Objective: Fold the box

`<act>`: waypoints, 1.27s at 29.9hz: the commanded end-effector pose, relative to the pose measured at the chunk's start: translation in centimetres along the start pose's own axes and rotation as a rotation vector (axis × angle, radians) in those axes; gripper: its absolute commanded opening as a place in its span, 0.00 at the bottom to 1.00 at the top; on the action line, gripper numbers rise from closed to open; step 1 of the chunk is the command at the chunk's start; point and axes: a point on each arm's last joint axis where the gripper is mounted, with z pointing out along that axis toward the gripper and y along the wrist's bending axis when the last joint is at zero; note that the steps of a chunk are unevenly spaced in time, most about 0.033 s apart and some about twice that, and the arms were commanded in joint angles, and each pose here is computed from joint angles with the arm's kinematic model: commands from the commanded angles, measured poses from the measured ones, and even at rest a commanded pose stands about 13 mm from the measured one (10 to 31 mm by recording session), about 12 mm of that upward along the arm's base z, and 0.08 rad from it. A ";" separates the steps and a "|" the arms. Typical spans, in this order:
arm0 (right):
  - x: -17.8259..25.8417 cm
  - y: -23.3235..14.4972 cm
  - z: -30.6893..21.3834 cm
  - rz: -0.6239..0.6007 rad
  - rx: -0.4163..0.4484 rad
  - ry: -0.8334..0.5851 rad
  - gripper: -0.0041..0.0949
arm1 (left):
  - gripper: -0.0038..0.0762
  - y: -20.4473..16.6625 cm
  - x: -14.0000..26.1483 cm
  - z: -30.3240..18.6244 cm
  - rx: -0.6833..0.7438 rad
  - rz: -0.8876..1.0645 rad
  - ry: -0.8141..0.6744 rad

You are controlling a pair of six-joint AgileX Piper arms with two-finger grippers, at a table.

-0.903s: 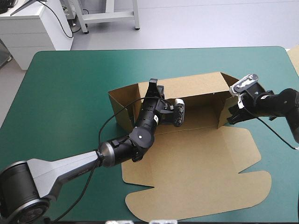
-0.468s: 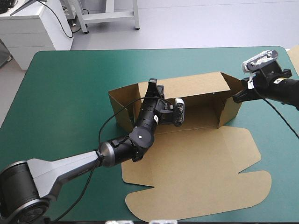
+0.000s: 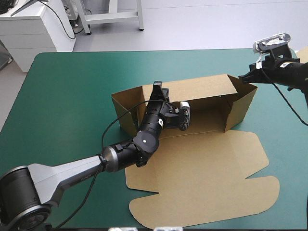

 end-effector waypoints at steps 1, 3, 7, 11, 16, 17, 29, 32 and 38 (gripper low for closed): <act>-1.7 -0.5 -0.5 0.004 0.041 -0.081 0.03 | 0.04 2.3 -0.2 -1.1 -0.082 -0.005 -0.024; -1.5 -0.9 0.8 0.024 0.035 -0.057 0.03 | 0.04 2.3 -0.2 -1.1 -0.082 -0.005 -0.024; -1.1 -1.4 3.0 0.067 0.010 -0.006 0.03 | 0.04 2.3 -0.2 -1.1 -0.082 -0.005 -0.024; -0.5 -1.6 4.9 0.084 -0.037 0.076 0.03 | 0.04 2.3 -0.2 -1.1 -0.082 -0.005 -0.024; 0.3 -1.3 5.3 0.089 -0.089 0.158 0.03 | 0.04 2.3 -0.2 -1.2 -0.083 -0.006 -0.022; 0.5 -1.2 5.3 0.081 -0.098 0.181 0.03 | 0.04 2.3 -0.2 -1.2 -0.083 -0.006 -0.022; 2.2 -0.3 5.1 0.059 -0.227 0.272 0.03 | 0.04 2.3 -0.1 -1.2 -0.084 -0.006 -0.021; 3.9 -0.6 5.2 0.096 -0.272 0.256 0.03 | 0.04 2.3 -0.1 -1.1 -0.086 -0.006 -0.016; 7.1 -1.9 3.7 0.150 -0.299 0.179 0.03 | 0.04 2.3 0.0 -1.1 -0.088 -0.006 -0.013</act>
